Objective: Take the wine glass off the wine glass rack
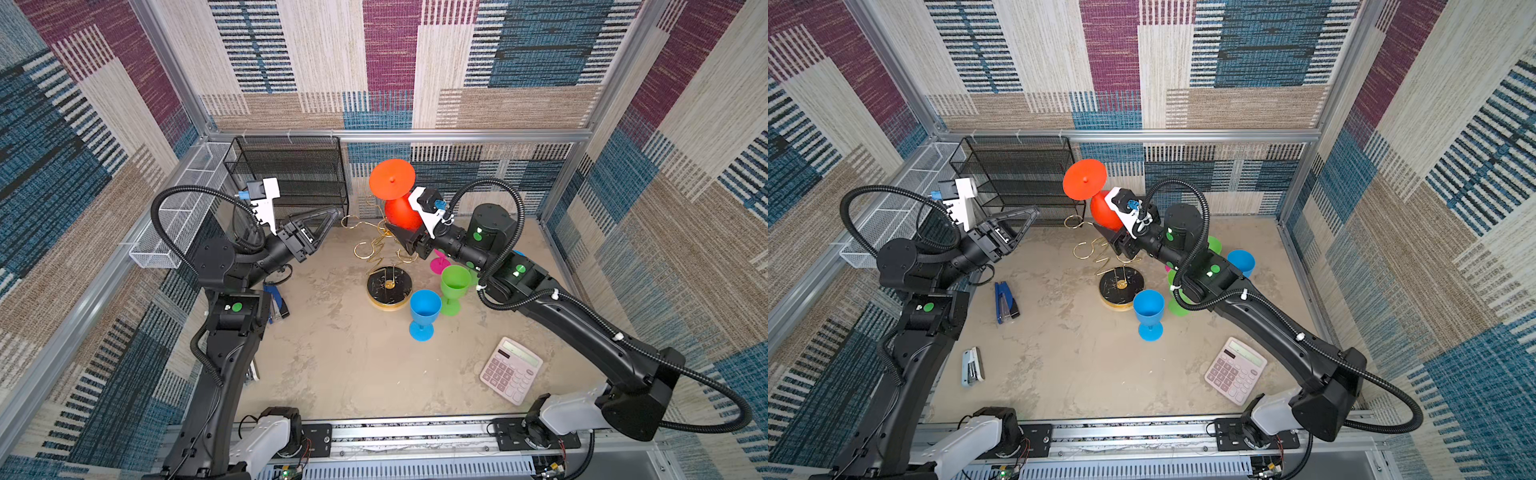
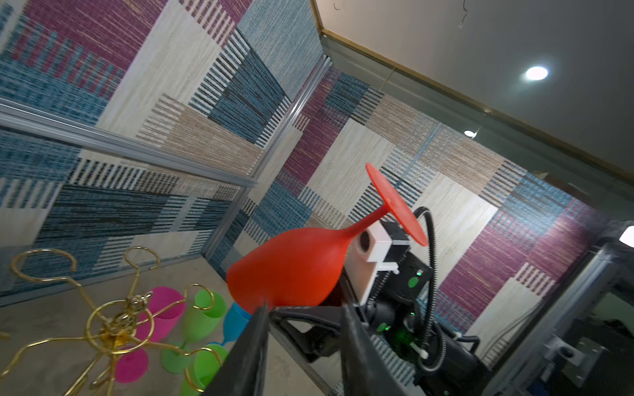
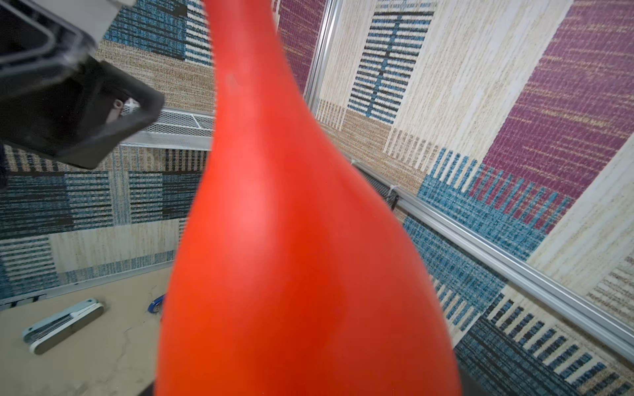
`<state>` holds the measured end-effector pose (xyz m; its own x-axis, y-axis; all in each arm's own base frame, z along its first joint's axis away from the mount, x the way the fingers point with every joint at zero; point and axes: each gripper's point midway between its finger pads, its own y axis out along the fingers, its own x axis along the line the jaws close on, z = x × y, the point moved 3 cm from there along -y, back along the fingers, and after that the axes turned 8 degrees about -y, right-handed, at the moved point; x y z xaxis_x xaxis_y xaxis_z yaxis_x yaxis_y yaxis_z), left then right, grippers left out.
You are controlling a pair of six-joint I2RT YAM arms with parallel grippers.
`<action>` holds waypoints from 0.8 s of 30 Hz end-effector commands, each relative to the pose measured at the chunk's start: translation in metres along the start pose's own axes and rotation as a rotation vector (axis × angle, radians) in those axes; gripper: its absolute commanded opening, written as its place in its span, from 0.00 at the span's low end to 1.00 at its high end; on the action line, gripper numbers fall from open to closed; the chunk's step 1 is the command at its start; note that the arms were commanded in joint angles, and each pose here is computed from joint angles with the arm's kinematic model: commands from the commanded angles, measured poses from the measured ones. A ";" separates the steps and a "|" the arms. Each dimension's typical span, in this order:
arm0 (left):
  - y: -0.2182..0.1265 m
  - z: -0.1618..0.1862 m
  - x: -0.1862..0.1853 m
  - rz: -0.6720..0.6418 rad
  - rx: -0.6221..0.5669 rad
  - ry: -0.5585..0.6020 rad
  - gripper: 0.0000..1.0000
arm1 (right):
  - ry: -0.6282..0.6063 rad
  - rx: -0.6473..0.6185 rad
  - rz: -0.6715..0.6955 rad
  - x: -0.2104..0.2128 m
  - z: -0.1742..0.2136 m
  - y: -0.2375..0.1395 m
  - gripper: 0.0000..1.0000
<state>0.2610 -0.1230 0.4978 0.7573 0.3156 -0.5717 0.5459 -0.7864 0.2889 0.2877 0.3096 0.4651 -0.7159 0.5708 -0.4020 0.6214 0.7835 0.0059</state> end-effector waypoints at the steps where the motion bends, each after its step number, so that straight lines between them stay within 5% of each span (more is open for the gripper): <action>1: -0.006 0.005 0.011 -0.044 -0.065 0.384 0.43 | 0.059 0.168 -0.007 0.012 0.022 -0.012 0.45; 7: -0.021 0.031 0.013 -0.024 -0.089 0.793 0.43 | 0.148 0.301 -0.083 0.042 0.046 -0.028 0.43; 12: -0.029 0.051 0.012 0.012 -0.073 0.996 0.44 | 0.184 0.393 -0.128 0.062 0.064 -0.034 0.42; 24: -0.034 0.077 0.011 0.073 -0.019 1.200 0.44 | 0.269 0.471 -0.259 0.106 0.091 -0.027 0.41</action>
<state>0.2292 -0.1297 0.4238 0.6701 0.6061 0.4285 0.5178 -0.7953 0.3152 0.2268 0.3192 0.3404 -0.8696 0.4766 -0.1289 0.4722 0.7267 -0.4990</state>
